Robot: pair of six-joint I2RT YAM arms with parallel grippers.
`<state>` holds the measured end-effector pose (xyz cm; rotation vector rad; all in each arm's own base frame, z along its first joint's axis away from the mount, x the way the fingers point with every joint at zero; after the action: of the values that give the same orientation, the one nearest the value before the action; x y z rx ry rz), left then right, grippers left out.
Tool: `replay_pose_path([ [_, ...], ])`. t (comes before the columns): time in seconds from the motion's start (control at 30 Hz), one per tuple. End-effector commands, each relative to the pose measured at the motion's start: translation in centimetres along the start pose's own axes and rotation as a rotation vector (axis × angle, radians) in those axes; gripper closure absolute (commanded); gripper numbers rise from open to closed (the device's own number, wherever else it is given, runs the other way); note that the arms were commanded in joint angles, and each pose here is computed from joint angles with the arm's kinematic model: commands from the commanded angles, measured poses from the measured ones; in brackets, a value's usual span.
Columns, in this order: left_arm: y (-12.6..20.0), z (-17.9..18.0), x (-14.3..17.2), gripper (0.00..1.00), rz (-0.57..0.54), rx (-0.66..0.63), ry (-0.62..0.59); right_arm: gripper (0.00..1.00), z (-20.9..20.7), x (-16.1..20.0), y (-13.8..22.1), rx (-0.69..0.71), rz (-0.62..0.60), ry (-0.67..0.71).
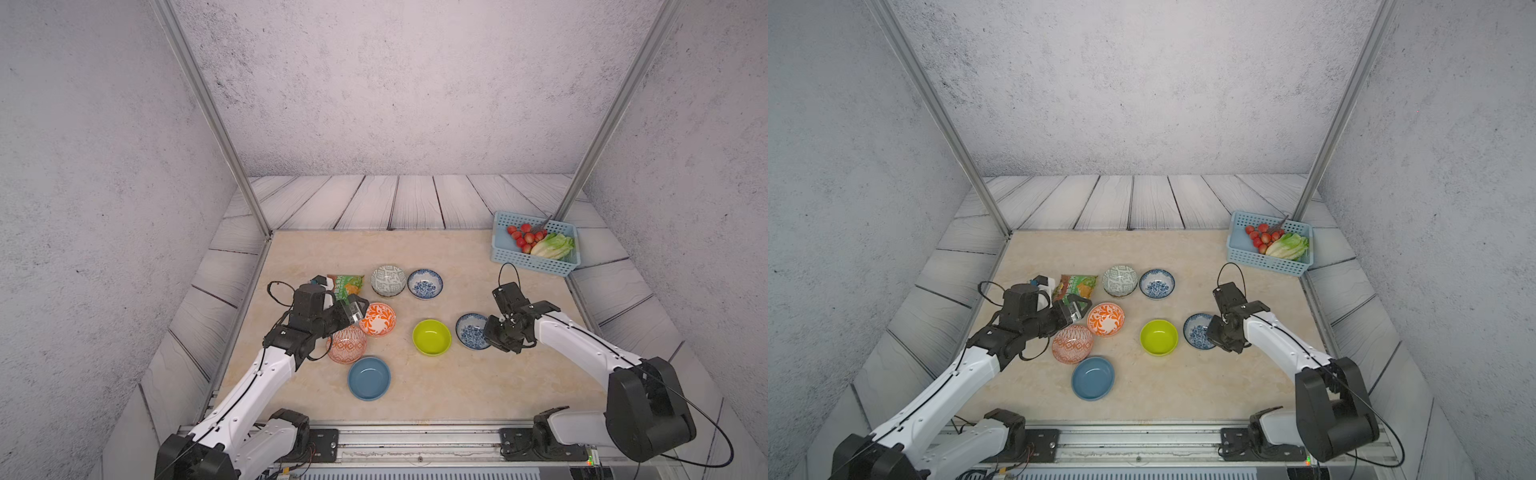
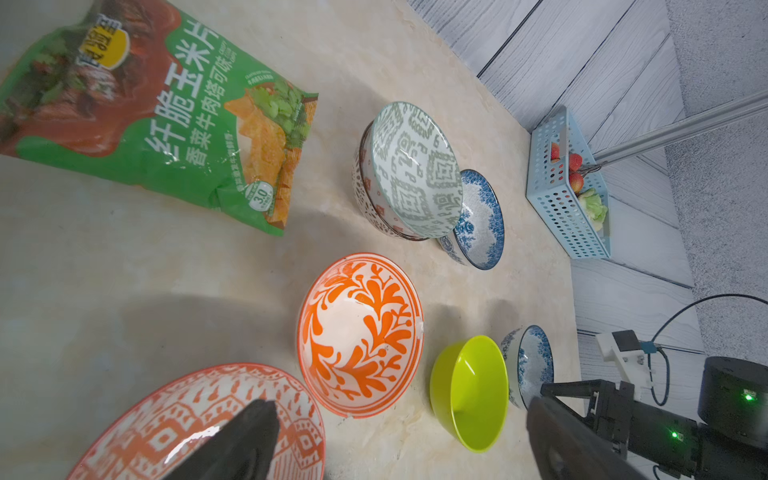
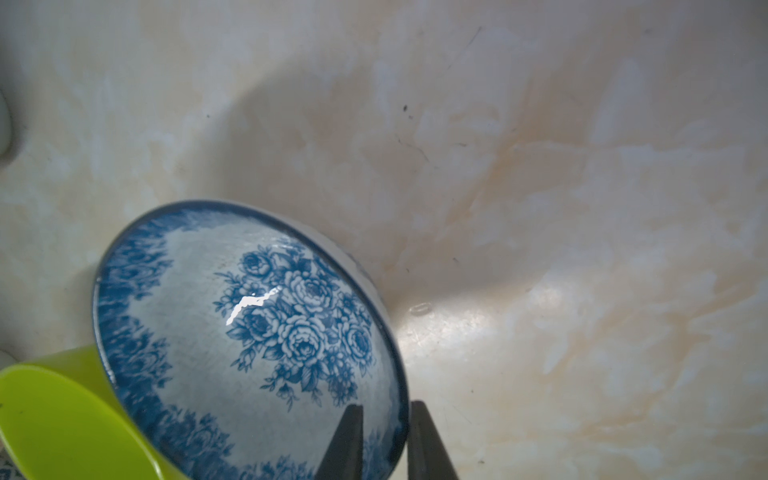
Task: Stack the bowls
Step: Pick up the bowl from the center of the board.
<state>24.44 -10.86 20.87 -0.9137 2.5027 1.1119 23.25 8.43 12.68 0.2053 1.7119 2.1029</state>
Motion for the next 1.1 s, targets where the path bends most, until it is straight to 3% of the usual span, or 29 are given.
replay_pose_path([
  [0.0, 0.1, -0.4, -0.4, 0.00, -0.012, 0.005, -0.016, 0.83, -0.2, 0.1, 0.1, 0.009, 0.004, 0.002],
  [0.4, -0.1, -0.4, -0.5, 0.00, -0.009, -0.001, -0.015, 1.00, -0.2, -0.2, 0.2, 0.022, 0.007, 0.010],
  [1.07, -0.4, -0.4, -0.6, 0.00, -0.016, 0.010, -0.010, 1.00, 3.5, -4.5, 6.7, -0.058, -0.128, 0.061],
])
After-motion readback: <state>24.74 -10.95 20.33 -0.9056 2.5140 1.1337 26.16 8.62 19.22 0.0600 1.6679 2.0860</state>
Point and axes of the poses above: each gripper's point midway between its finger pads, its own y axis back along the fingers, its own z axis along the line the jaws close on, x = y × z, the point moved 7 cm from there along y, back along the fingers, and after that the axes turned 1 degree about y, right-handed, at the moved point
